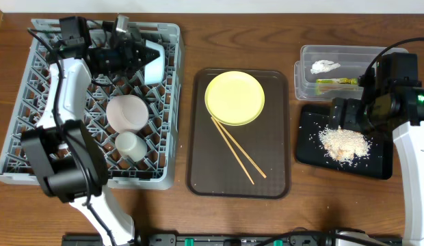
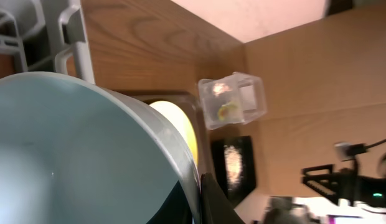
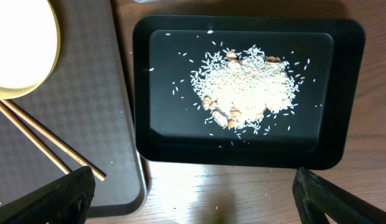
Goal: Sort waste into correct bins and load items into the dishwasher
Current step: 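Carry the blue bowl into the dish rack and release it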
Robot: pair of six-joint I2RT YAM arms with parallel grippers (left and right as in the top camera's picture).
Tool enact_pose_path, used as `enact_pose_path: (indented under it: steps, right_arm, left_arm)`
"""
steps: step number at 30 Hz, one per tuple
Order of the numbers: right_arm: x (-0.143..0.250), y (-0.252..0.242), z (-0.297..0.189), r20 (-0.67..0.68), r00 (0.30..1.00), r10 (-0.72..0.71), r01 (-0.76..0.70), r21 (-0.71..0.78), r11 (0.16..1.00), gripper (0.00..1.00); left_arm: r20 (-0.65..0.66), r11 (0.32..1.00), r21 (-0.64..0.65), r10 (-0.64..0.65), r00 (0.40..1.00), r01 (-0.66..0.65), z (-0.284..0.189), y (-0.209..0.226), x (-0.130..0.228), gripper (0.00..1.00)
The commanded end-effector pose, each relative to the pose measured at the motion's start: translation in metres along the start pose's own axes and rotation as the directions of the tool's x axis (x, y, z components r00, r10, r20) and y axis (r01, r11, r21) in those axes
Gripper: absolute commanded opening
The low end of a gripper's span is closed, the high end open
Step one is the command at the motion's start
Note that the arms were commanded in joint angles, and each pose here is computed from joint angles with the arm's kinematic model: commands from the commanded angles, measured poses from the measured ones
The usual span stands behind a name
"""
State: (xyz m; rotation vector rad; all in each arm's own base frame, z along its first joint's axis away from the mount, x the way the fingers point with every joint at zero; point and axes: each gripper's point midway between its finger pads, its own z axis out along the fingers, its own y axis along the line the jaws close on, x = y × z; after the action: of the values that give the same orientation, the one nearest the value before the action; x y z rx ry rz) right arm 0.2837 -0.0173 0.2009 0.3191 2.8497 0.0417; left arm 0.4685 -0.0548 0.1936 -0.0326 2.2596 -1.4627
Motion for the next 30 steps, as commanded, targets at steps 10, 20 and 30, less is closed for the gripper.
enact_pose_path:
  steps: [10, 20, 30]
  right_arm:
    - [-0.002, -0.003, -0.004, 0.009, 1.0, 0.015, -0.015, 0.013, 1.0, 0.99]
    - [-0.001, -0.003, -0.004, 0.008, 1.0, 0.015, -0.015, 0.013, 1.0, 0.99]
    - [0.0, -0.003, -0.004, 0.002, 1.0, 0.015, -0.015, 0.014, 1.0, 0.99]
  left_arm:
    - [0.059, 0.989, 0.043, -0.145, 0.988, 0.143, -0.028, 0.047, -0.012, 0.08]
    - [0.143, 0.973, -0.106, -0.191, 0.971, 0.206, -0.06, 0.086, -0.017, 0.26]
    - [0.191, 0.932, -0.239, -0.229, 0.955, 0.271, -0.083, 0.111, -0.012, 0.49]
